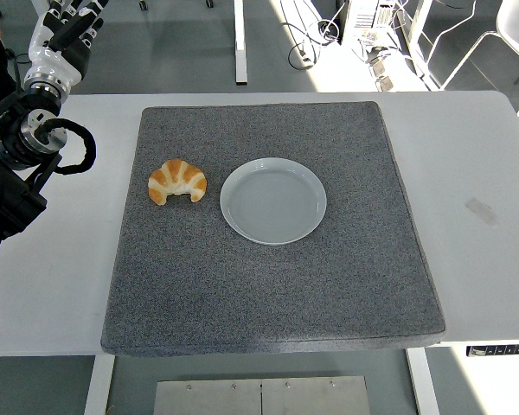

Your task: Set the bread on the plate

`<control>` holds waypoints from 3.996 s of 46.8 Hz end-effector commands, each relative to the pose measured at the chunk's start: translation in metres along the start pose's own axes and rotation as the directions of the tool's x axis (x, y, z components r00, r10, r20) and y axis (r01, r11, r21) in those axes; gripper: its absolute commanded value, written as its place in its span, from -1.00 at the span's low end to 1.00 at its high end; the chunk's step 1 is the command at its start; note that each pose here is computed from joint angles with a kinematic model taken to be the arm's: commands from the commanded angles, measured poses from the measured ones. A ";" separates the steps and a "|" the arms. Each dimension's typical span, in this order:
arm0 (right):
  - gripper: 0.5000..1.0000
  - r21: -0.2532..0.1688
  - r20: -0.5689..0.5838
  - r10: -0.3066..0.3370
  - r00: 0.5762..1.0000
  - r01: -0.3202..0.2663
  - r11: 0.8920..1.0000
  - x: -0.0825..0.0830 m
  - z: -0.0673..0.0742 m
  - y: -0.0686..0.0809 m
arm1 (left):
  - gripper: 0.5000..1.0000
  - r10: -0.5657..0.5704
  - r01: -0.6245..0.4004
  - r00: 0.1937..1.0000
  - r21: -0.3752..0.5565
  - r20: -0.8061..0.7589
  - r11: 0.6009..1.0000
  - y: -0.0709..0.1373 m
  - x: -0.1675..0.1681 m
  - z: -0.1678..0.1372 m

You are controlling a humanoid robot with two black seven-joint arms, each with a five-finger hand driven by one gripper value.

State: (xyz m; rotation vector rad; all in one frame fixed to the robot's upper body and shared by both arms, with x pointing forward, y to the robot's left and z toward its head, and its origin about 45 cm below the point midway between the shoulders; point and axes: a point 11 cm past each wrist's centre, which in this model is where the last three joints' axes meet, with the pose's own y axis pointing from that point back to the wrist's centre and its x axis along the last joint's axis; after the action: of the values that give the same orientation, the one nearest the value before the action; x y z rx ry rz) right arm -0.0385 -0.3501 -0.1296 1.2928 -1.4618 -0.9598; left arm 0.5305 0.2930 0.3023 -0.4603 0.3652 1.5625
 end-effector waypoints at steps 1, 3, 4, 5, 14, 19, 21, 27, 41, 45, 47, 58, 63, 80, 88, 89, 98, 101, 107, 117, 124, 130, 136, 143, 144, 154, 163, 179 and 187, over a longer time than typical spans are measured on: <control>1.00 -0.001 0.000 0.000 1.000 0.000 1.000 0.000 0.000 0.000 | 0.89 0.009 -0.009 1.000 -0.004 -0.002 1.000 0.000 0.004 0.002; 1.00 -0.001 0.000 0.000 1.000 0.000 1.000 0.000 0.000 0.000 | 0.88 0.010 -0.010 1.000 -0.004 0.003 1.000 0.000 0.005 0.004; 1.00 0.001 0.000 0.000 1.000 0.000 1.000 0.000 0.000 0.000 | 0.86 0.009 -0.009 1.000 0.000 0.006 1.000 0.000 0.005 0.003; 1.00 0.001 0.000 0.000 1.000 0.000 1.000 0.000 0.000 0.000 | 0.83 0.007 -0.008 1.000 0.003 0.007 1.000 0.000 0.005 0.003; 1.00 -0.001 0.000 0.000 1.000 0.000 1.000 0.000 0.000 0.000 | 0.70 -0.018 0.018 0.990 0.006 0.141 1.000 -0.004 0.002 0.015; 1.00 -0.001 0.000 0.000 1.000 0.000 1.000 0.000 0.000 0.000 | 0.70 -0.015 0.016 0.987 -0.002 0.162 1.000 -0.005 0.005 0.023; 1.00 0.001 0.000 0.000 1.000 0.000 1.000 0.000 0.000 0.000 | 0.69 -0.013 0.012 0.985 0.003 0.174 1.000 -0.005 0.005 0.021; 1.00 -0.001 0.000 0.000 1.000 0.000 1.000 0.000 0.000 0.000 | 0.69 -0.076 0.048 0.923 0.084 0.376 0.995 -0.006 -0.008 0.009; 1.00 -0.001 0.000 0.000 1.000 0.000 1.000 0.000 0.000 0.000 | 0.85 -0.256 0.128 0.648 0.229 0.717 0.965 -0.004 -0.027 0.026; 1.00 0.001 0.000 0.000 1.000 0.000 1.000 0.000 0.000 0.000 | 0.85 -0.326 0.174 0.532 0.275 0.781 0.945 0.001 -0.037 0.031; 1.00 0.001 0.000 0.000 1.000 0.000 1.000 0.000 0.000 0.000 | 0.85 -0.352 0.189 0.482 0.298 0.802 0.936 0.005 -0.040 0.030; 1.00 -0.001 0.000 0.000 1.000 0.000 1.000 0.000 0.000 0.000 | 0.83 -0.477 0.239 0.301 0.419 0.826 0.876 0.025 -0.056 -0.003; 1.00 0.001 0.000 0.000 1.000 0.000 1.000 0.000 0.000 0.000 | 0.82 -0.504 0.241 0.266 0.450 0.822 0.860 0.040 -0.062 -0.011; 1.00 -0.001 0.000 0.000 1.000 0.000 1.000 0.000 0.000 0.000 | 0.82 -0.513 0.128 0.169 0.497 0.842 0.858 0.049 -0.037 -0.018; 1.00 -0.001 0.000 0.000 1.000 0.000 1.000 0.000 0.000 0.000 | 0.82 -0.530 0.150 0.145 0.511 0.836 0.847 0.057 -0.038 -0.019; 1.00 0.001 0.000 0.000 1.000 0.000 1.000 0.000 0.000 0.000 | 0.82 -0.530 0.148 0.143 0.511 0.836 0.847 0.057 -0.038 -0.019; 1.00 -0.001 0.000 0.000 1.000 0.000 1.000 0.000 0.000 0.000 | 0.79 -0.565 0.113 0.135 0.554 0.814 0.825 0.068 -0.029 -0.029; 1.00 0.001 0.000 0.000 1.000 0.000 1.000 0.000 0.000 0.000 | 0.79 -0.576 0.098 0.121 0.568 0.808 0.817 0.074 -0.023 -0.028; 1.00 0.001 0.000 0.000 1.000 0.000 1.000 0.000 0.000 0.000 | 0.77 -0.591 0.080 0.090 0.585 0.802 0.807 0.084 -0.014 -0.025; 1.00 0.001 0.000 0.000 1.000 0.000 1.000 0.000 0.000 0.000 | 0.76 -0.601 0.069 0.085 0.597 0.795 0.799 0.087 -0.008 -0.033; 1.00 -0.001 0.000 0.000 1.000 0.000 1.000 0.000 0.000 0.000 | 0.72 -0.612 0.061 0.045 0.609 0.790 0.791 0.091 -0.009 -0.052; 1.00 0.001 0.000 0.000 1.000 0.000 1.000 0.000 0.000 0.000 | 0.71 -0.613 0.036 0.018 0.612 0.790 0.790 0.093 -0.006 -0.062; 1.00 0.001 0.000 0.000 1.000 0.000 1.000 0.000 0.000 0.000 | 0.70 -0.615 0.036 0.010 0.614 0.789 0.788 0.091 -0.008 -0.067; 1.00 -0.001 0.000 0.000 1.000 0.000 1.000 0.000 0.000 0.000 | 0.69 -0.607 0.021 -0.027 0.608 0.794 0.794 0.086 -0.005 -0.071; 1.00 0.001 0.000 0.000 1.000 0.000 1.000 0.000 0.000 0.000 | 0.69 -0.608 0.022 -0.029 0.609 0.793 0.793 0.086 -0.006 -0.072; 1.00 0.001 0.000 0.000 1.000 0.000 1.000 0.000 0.000 0.000 | 0.63 -0.617 0.015 -0.032 0.618 0.786 0.786 0.085 -0.006 -0.088; 1.00 0.001 0.000 0.000 1.000 0.000 1.000 0.000 0.000 0.000 | 0.46 -0.621 0.013 -0.033 0.622 0.783 0.783 0.085 -0.006 -0.095; 1.00 0.001 0.000 0.000 1.000 0.000 1.000 0.000 0.000 0.000 | 0.19 -0.628 0.031 -0.072 0.631 0.775 0.775 0.087 -0.011 -0.102; 1.00 -0.001 0.000 0.000 1.000 0.000 1.000 0.000 0.000 0.000 | 0.11 -0.635 0.036 -0.095 0.640 0.767 0.767 0.091 -0.011 -0.109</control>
State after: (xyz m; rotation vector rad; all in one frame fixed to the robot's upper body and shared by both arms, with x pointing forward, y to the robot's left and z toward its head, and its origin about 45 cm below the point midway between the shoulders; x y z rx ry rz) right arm -0.0386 -0.3501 -0.1297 1.2925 -1.4615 -0.9602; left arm 0.4479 0.2251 0.2112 0.9775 -0.5711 0.8106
